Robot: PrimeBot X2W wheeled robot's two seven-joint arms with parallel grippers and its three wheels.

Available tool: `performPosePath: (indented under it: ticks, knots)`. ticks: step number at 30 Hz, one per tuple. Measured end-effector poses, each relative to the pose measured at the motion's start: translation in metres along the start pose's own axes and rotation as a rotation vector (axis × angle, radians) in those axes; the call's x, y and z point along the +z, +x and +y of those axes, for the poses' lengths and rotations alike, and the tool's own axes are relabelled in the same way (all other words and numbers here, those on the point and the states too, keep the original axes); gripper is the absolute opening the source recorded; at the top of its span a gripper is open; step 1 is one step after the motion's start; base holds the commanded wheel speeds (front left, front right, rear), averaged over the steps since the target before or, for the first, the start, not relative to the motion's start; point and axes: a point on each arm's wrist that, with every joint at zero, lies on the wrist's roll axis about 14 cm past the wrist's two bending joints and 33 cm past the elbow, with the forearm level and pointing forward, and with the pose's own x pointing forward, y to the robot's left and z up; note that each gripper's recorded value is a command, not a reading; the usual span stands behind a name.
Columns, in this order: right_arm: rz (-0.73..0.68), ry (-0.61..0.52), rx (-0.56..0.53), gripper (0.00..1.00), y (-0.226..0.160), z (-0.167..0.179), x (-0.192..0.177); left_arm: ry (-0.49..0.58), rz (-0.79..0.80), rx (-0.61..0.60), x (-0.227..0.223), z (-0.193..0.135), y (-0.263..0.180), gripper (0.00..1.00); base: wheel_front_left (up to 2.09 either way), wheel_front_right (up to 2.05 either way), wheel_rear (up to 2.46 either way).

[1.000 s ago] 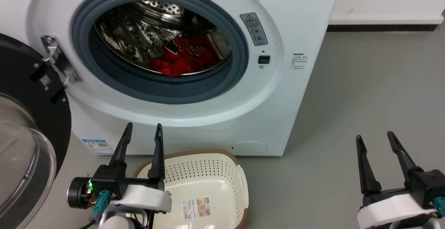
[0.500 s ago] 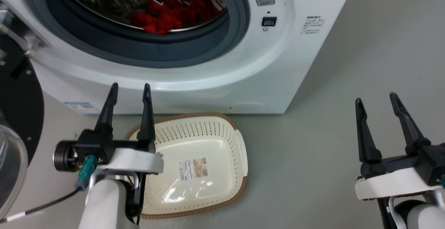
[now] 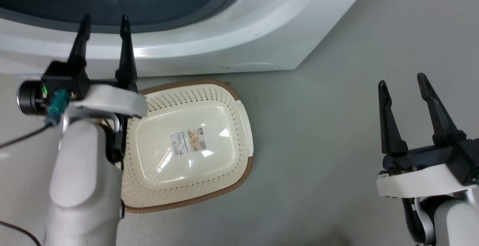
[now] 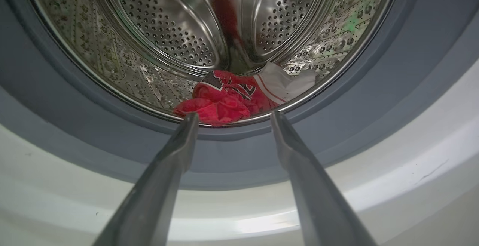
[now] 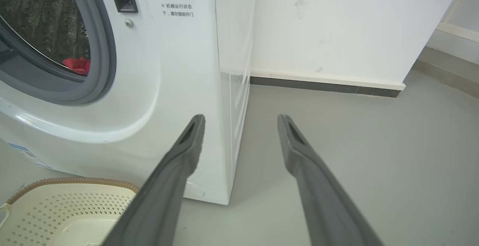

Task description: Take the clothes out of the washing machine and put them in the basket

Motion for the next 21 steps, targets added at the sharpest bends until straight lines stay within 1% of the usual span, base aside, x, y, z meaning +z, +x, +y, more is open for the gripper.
performPosePath:
  ticks: [7, 13, 17, 21]
  knots:
    - [0.053, 0.017, -0.024, 1.00, -0.001, -0.009, -0.026, 0.032, 0.077, -0.038, -0.032, 0.000, 0.053, 1.00, 0.00, 0.00, 0.00]
    - [0.083, 0.024, -0.039, 1.00, -0.005, -0.014, -0.040, 0.072, 0.152, -0.071, -0.039, -0.004, 0.097, 1.00, 0.00, 0.00, 0.00]
    - [0.088, 0.034, -0.044, 1.00, -0.006, -0.015, -0.044, 0.100, 0.202, -0.056, -0.034, 0.006, 0.125, 1.00, 0.00, 0.00, 0.00]
    - [0.095, 0.046, -0.049, 1.00, -0.010, -0.016, -0.047, 0.126, 0.295, -0.046, -0.040, 0.014, 0.142, 1.00, 0.00, 0.00, 0.00]
